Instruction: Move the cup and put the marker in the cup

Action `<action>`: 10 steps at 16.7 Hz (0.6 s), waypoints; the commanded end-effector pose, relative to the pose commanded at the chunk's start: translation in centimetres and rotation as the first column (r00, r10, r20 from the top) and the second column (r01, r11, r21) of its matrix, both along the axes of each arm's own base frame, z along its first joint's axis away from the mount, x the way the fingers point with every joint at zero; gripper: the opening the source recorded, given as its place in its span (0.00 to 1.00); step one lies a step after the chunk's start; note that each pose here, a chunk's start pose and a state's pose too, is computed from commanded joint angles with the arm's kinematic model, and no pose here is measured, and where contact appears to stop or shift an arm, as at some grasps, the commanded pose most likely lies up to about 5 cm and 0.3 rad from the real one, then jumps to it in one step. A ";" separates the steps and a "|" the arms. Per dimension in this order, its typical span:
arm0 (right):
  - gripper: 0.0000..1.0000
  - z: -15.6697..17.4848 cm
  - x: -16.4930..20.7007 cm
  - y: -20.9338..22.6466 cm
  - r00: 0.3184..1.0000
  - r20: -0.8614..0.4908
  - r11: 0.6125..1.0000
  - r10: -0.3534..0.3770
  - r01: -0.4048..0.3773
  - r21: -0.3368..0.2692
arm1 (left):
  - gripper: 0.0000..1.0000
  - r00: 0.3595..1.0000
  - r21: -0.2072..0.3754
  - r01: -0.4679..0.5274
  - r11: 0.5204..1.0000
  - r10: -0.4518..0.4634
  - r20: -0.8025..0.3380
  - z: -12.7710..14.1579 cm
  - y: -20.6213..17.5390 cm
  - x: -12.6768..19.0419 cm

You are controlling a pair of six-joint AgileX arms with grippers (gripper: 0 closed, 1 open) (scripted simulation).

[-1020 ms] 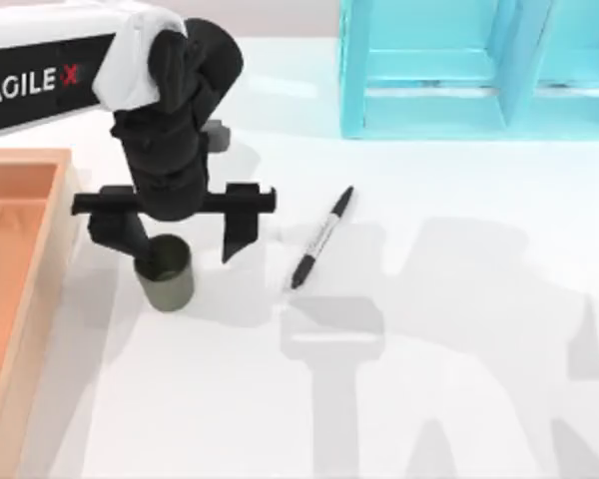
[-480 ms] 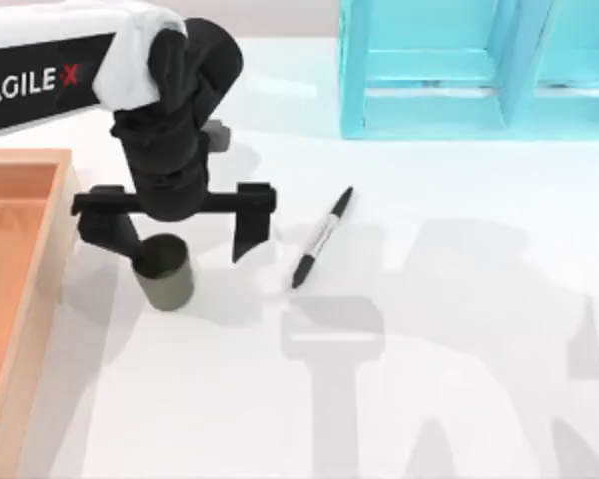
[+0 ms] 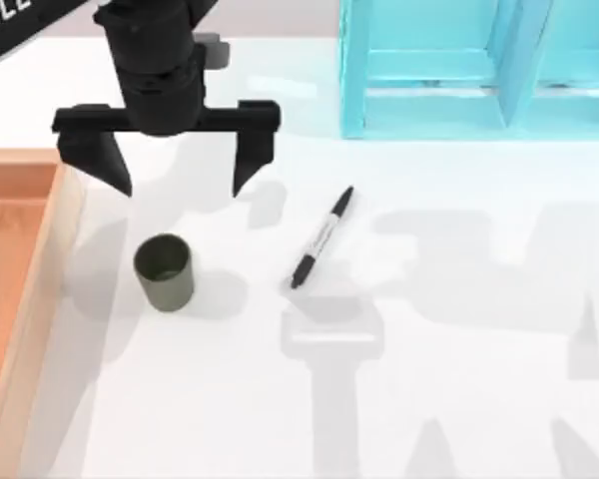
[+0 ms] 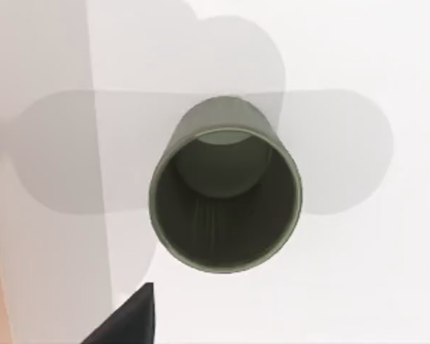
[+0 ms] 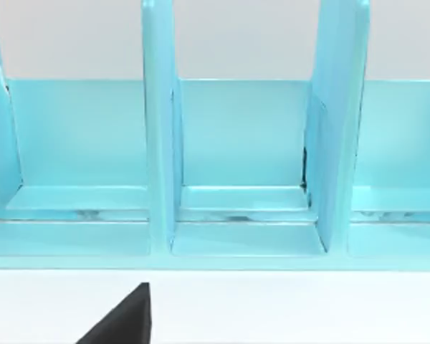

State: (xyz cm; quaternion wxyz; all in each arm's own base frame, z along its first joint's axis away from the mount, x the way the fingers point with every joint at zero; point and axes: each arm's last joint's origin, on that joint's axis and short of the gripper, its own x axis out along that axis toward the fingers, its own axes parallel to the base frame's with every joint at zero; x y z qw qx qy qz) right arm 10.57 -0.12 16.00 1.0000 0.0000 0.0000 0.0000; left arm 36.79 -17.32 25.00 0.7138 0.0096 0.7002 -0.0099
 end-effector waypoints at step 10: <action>1.00 0.0 0.0 0.0 1.000 0.000 1.000 0.000 0.000 0.000 | 1.00 1.000 -0.005 -0.007 1.000 0.007 0.009 6.4 0.8 -1.1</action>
